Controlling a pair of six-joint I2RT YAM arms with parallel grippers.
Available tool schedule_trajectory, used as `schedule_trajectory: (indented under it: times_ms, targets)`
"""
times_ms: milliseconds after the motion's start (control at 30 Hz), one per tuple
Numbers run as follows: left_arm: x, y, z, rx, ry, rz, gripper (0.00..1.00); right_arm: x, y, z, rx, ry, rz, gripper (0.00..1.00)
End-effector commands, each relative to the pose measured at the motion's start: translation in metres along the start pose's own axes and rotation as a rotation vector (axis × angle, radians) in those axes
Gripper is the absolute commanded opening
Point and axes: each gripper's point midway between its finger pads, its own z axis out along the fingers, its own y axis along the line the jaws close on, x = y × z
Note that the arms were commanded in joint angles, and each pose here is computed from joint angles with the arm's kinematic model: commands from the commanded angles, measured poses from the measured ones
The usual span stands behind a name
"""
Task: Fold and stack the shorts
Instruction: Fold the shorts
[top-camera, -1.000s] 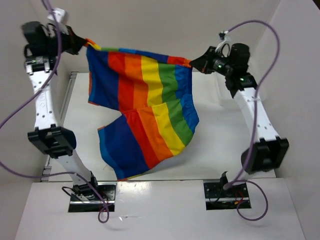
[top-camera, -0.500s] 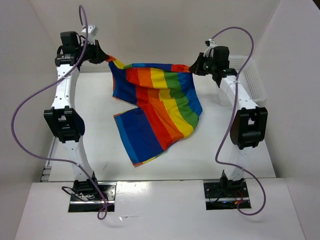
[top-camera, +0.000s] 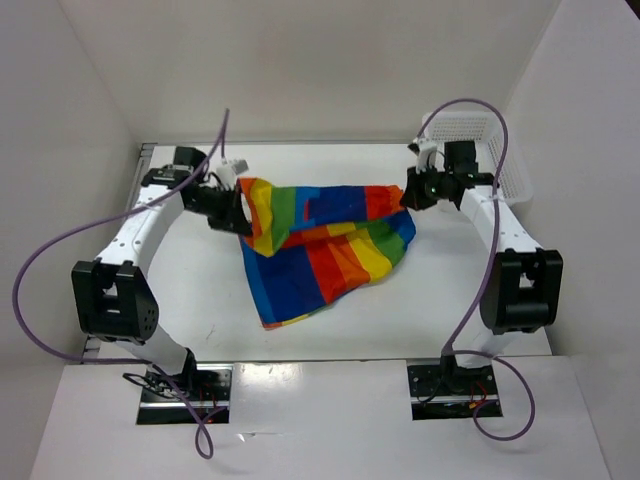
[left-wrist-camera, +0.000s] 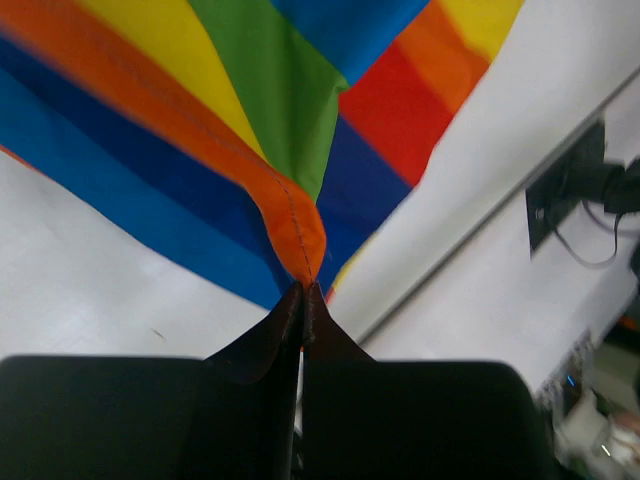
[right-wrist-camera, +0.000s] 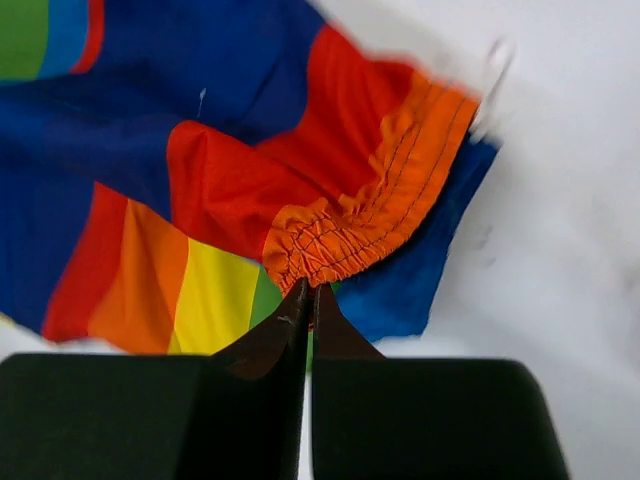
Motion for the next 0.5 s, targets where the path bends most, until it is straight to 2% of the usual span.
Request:
schedule_trajectory:
  times_ms: [0,67,167,233,267,467]
  targets:
    - [0.047,-0.007,0.003,-0.019,0.133,-0.058,0.0,0.042,0.016,-0.018,-0.046,0.099,-0.126,0.0]
    - [0.054,-0.005,-0.002,-0.055,0.143,-0.061,0.0,0.044,0.018,-0.029,-0.038,0.092,-0.145,0.0]
    - [0.083,-0.014,-0.008,-0.045,0.251,-0.13,0.0,0.048,0.022,-0.042,-0.061,0.084,-0.148,0.0]
    - [0.087,-0.03,-0.012,0.016,0.3,-0.172,0.0,0.056,0.024,-0.048,-0.078,0.108,-0.16,0.0]
    - [0.099,-0.038,-0.017,0.038,0.369,-0.234,0.0,0.056,0.025,-0.053,-0.082,0.11,-0.206,0.0]
    - [0.121,-0.071,-0.012,0.071,0.456,-0.137,0.0,0.098,0.031,-0.069,-0.111,0.237,-0.301,0.0]
